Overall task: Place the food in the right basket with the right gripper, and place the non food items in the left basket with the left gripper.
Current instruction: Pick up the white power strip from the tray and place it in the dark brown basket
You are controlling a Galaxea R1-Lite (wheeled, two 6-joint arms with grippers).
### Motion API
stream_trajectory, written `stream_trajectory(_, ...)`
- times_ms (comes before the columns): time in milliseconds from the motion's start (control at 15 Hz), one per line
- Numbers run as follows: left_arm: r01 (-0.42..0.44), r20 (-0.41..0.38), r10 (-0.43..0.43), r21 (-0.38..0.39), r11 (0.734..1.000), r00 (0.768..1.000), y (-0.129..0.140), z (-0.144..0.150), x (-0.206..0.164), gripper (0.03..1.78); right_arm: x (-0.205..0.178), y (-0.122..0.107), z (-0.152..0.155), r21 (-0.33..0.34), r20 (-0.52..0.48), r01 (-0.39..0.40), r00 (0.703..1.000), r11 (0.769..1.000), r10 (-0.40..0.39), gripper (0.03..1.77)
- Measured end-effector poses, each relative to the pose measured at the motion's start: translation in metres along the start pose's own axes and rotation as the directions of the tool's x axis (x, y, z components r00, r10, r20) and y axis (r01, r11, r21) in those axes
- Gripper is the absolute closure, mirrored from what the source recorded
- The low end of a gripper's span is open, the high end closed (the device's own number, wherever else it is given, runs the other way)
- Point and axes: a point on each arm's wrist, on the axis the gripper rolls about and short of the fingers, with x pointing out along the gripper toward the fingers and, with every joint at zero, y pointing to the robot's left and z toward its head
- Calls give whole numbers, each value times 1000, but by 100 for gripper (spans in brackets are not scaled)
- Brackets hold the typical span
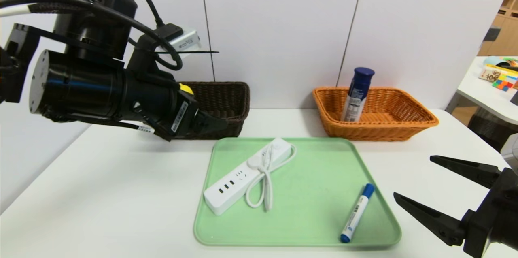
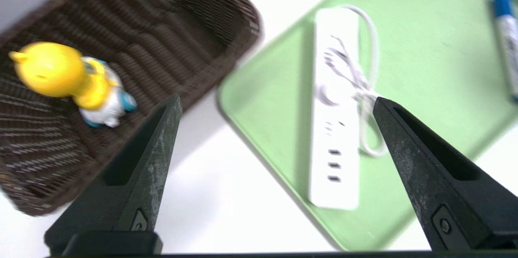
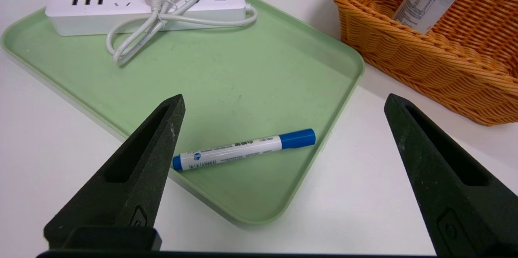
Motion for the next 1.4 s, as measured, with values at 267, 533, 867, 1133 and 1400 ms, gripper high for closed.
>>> stream_trajectory(267,99,-49,-102,-60,993,994,-41,-7,-17,13,-1,0,0,-1,3,4,1000,1000,-4,10)
stream_trajectory(533,150,-100,-164,-131,980,981,-68,-13,-21,12,-1,0,1,-1,7,10,1000,1000,-10,10)
stream_trajectory(867,150,-164,-186,-208,967,969,-93,-16,-9,12,-2,0,1,-1,10,11,1000,1000,-11,10)
stream_trajectory(1133,134,-224,-196,-264,955,955,-103,-18,10,12,-3,0,1,-2,13,14,1000,1000,-14,10)
stream_trajectory(1400,85,-290,-190,-340,937,938,-109,-16,35,12,-3,0,0,-1,11,15,1000,1000,-15,10)
